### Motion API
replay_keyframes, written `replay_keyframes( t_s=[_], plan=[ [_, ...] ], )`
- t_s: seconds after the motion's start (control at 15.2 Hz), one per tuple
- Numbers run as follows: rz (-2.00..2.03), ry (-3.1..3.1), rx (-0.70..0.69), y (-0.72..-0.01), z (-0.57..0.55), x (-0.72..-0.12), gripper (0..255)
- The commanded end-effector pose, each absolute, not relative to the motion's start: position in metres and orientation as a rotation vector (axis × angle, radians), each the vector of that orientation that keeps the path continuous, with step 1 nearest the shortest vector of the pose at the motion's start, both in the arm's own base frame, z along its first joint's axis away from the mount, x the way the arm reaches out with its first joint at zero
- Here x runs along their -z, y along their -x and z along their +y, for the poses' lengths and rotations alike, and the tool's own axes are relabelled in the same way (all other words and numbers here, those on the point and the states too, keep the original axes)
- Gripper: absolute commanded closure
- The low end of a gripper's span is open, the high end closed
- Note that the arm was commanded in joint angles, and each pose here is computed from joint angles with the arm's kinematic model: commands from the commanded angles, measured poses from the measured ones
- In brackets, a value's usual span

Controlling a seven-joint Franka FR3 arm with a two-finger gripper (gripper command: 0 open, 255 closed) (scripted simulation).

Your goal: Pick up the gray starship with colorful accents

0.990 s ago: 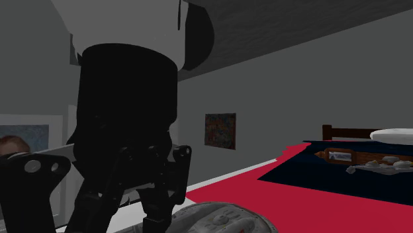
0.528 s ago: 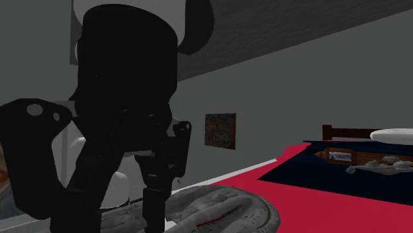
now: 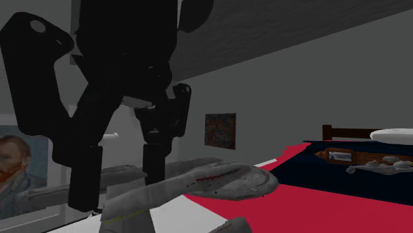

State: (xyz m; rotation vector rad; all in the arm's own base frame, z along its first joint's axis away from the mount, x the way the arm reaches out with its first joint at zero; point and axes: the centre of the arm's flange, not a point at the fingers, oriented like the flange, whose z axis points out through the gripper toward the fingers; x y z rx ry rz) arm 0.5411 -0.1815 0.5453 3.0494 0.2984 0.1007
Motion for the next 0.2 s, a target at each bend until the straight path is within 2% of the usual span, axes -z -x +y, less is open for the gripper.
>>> replay_keyframes(
  t_s=[0.0, 0.13],
  plan=[
    [0.298, -3.049, -0.101, -0.5415, -0.1814, -0.5563, 255],
    [0.298, -3.049, -0.101, -0.5415, -0.1814, -0.5571, 255]
  ],
)
